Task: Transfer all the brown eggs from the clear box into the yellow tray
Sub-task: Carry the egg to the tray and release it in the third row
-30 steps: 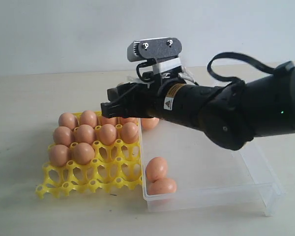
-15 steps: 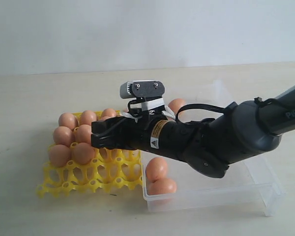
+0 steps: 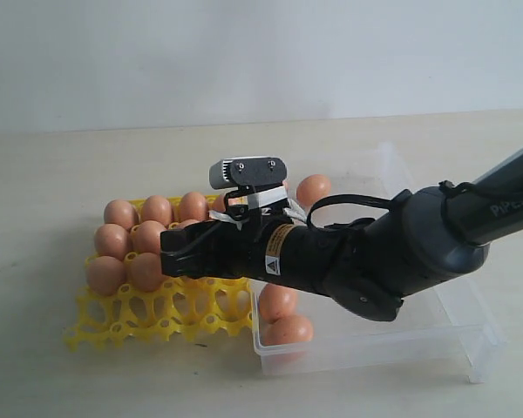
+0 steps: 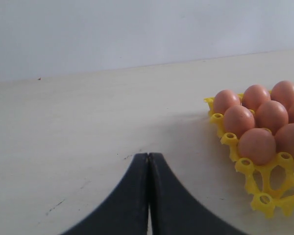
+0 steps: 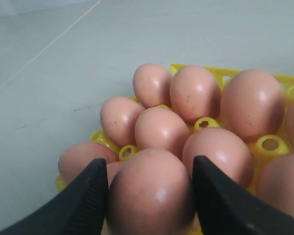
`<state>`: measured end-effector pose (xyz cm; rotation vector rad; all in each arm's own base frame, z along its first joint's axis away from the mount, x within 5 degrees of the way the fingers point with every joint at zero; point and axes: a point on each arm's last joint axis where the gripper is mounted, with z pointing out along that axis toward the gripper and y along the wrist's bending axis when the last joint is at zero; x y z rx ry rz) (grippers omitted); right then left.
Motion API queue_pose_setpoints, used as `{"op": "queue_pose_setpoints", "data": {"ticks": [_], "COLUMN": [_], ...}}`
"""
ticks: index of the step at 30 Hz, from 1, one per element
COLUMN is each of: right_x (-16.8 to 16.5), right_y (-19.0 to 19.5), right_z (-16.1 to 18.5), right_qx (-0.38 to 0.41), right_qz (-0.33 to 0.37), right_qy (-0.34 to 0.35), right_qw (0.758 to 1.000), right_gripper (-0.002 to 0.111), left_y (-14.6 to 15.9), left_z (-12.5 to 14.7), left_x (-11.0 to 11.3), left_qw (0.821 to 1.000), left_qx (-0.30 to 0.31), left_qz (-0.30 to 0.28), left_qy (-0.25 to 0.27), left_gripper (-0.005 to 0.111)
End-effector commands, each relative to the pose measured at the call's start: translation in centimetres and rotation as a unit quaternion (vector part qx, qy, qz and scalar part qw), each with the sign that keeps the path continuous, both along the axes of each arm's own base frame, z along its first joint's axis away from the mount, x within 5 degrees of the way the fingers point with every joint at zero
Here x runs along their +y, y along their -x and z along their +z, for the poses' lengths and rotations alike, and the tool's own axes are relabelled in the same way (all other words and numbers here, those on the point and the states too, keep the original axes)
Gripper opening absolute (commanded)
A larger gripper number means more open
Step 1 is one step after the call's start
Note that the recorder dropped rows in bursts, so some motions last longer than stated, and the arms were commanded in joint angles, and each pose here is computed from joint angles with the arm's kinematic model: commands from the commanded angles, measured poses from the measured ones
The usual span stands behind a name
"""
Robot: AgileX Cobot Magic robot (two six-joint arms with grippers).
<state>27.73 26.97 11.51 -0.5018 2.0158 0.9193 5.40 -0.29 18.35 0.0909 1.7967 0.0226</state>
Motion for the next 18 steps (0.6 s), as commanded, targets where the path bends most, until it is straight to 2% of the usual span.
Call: {"op": "queue_pose_setpoints", "data": {"ticks": [1, 4, 9, 11, 14, 16, 18], "right_x": [0.1, 0.1, 0.1, 0.0, -1.0, -2.9, -5.0], "right_y": [0.1, 0.1, 0.1, 0.2, 1.0, 1.7, 2.2], "right_z": [0.2, 0.2, 0.7, 2.5, 7.0, 10.2, 12.0], "right_qx": [-0.005, -0.006, -0.007, -0.011, -0.011, -0.001, 0.05], "right_qz": [0.004, 0.004, 0.0, 0.003, -0.005, -0.047, -0.11], "right_qy": [-0.005, -0.006, -0.009, -0.015, 0.005, 0.058, 0.125], "right_qw": [1.0, 1.0, 1.0, 1.0, 1.0, 0.997, 0.985], "right_gripper": [0.06, 0.064, 0.06, 0.054, 0.038, 0.024, 0.009], "left_y": [0.0, 0.0, 0.0, 0.0, 0.0, 0.0, 0.0], "left_z": [0.2, 0.2, 0.2, 0.2, 0.2, 0.2, 0.2], "left_x": [0.0, 0.0, 0.0, 0.0, 0.0, 0.0, 0.0], "left_qw": [1.0, 1.0, 1.0, 1.0, 1.0, 1.0, 1.0], "left_qx": [-0.003, -0.003, -0.003, -0.003, -0.003, -0.003, -0.003], "left_qz": [-0.003, -0.003, -0.003, -0.003, -0.003, -0.003, -0.003], "left_qy": [0.004, 0.004, 0.004, 0.004, 0.004, 0.004, 0.004], "left_gripper": [0.0, 0.0, 0.0, 0.0, 0.0, 0.0, 0.0]}}
